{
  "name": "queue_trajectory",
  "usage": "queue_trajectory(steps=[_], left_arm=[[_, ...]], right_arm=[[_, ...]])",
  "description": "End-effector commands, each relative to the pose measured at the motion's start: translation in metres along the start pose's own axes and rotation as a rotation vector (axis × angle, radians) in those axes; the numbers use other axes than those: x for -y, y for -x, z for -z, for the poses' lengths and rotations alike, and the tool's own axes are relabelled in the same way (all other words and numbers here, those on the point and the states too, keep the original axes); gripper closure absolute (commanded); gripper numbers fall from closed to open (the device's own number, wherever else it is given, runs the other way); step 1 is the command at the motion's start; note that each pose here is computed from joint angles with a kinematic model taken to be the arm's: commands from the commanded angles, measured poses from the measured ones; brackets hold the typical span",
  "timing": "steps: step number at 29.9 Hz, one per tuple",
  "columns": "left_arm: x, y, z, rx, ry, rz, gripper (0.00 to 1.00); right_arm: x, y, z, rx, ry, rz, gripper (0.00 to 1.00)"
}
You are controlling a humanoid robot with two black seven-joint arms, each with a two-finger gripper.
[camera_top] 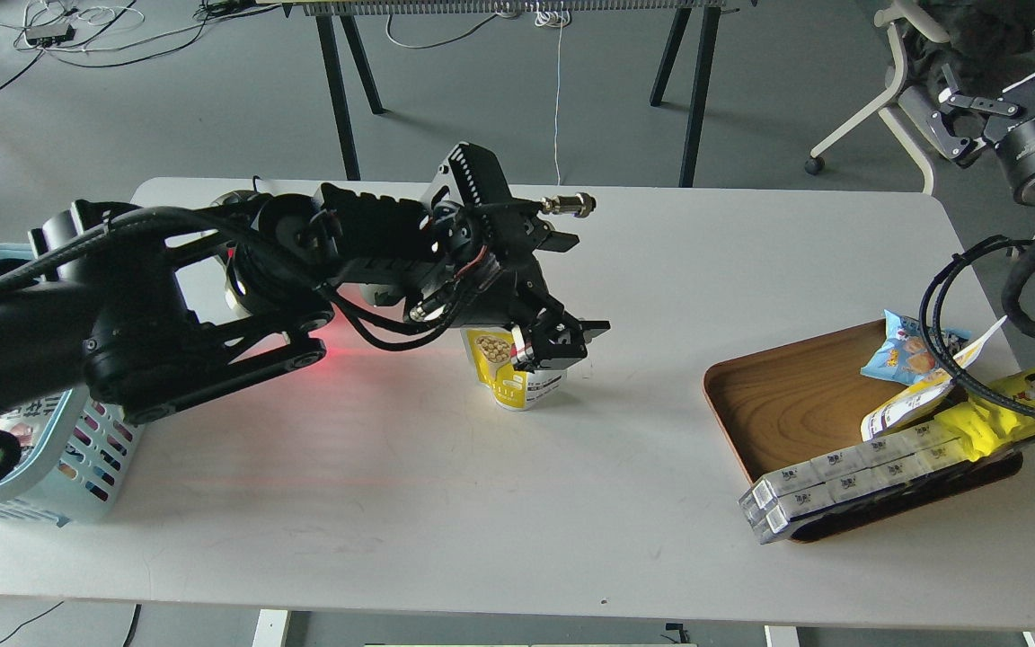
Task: Scan snack and place in basket
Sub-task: 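Reach the left gripper across and grasp the standing snack bag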
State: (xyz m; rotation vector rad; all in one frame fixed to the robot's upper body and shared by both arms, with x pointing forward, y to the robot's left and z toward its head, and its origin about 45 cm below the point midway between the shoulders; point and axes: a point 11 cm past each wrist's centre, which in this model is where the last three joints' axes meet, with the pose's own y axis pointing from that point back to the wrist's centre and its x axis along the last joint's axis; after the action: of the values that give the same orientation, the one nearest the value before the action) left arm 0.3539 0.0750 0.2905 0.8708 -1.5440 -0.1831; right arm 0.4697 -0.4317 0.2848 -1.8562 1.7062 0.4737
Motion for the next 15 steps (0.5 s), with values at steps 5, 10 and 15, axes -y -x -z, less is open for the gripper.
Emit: queue_trajectory(steps=[5, 10, 15], left_arm=[[0.0121, 0.0512, -0.0043, 0.005, 0.012, 0.13, 0.21], [0.0126, 0.0512, -0.005, 0.006, 0.014, 0.131, 0.21], [0.0136, 0.054, -0.0072, 0.0, 0.019, 0.134, 0.21]], right_arm=[[0.0081, 0.0249, -0.0048, 0.024, 0.01, 0.07, 0.01], [0.0084, 0.0251, -0.0036, 0.023, 0.009, 0.07, 0.01], [0.008, 0.0242, -0.003, 0.023, 0.008, 0.068, 0.01]])
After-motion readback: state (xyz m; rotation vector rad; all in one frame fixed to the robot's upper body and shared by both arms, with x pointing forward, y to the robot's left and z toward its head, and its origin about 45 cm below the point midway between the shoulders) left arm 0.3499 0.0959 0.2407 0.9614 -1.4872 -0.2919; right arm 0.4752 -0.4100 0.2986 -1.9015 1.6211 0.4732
